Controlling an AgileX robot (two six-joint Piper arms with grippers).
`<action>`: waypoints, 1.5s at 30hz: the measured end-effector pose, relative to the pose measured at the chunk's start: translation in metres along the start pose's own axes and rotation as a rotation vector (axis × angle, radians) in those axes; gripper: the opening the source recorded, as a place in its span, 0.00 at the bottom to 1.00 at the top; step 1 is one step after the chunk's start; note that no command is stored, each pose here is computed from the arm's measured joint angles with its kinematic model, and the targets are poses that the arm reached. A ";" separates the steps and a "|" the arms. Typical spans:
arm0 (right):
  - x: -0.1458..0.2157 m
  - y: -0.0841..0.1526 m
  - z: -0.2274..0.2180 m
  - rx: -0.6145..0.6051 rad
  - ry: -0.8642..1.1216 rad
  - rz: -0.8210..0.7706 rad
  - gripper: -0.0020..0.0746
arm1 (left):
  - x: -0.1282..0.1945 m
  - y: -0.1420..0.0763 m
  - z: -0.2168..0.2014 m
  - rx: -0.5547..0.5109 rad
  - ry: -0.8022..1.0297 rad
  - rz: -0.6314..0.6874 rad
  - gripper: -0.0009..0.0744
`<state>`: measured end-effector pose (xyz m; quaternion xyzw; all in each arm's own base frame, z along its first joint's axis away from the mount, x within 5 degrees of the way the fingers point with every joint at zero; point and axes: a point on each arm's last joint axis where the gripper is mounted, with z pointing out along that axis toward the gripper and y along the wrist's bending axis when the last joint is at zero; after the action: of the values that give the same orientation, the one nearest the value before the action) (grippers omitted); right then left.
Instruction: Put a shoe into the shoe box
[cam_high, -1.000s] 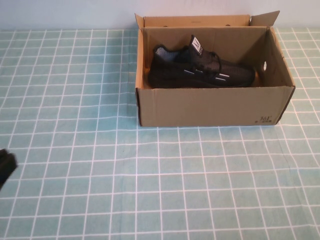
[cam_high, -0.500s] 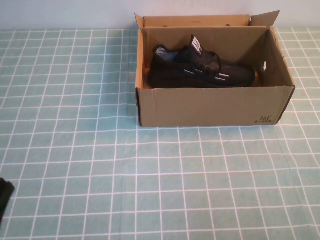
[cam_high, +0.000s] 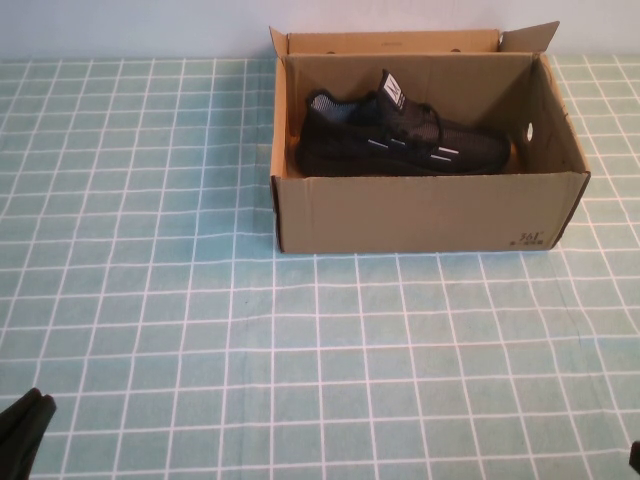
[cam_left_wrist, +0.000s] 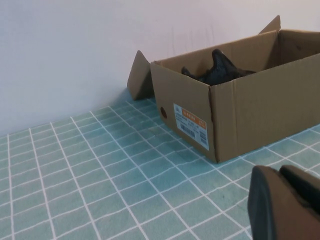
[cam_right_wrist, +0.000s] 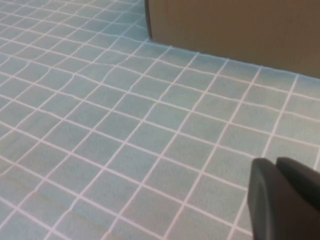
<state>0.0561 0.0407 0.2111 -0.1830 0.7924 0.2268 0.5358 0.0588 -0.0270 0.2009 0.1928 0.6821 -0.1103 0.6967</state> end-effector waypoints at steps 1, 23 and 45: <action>0.002 0.000 0.001 0.001 0.007 0.000 0.02 | 0.000 0.000 0.000 0.001 0.002 0.000 0.01; 0.006 -0.035 -0.011 0.503 -0.157 0.122 0.02 | 0.000 0.000 0.000 0.001 0.002 -0.002 0.01; 0.040 -0.038 -0.012 0.573 -0.091 0.076 0.02 | 0.000 0.000 0.000 0.001 0.002 -0.002 0.01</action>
<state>0.0528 0.0003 0.1715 0.0160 0.8057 0.0219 0.5917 0.0588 -0.0270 0.2008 0.1923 0.6829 -0.1111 0.6960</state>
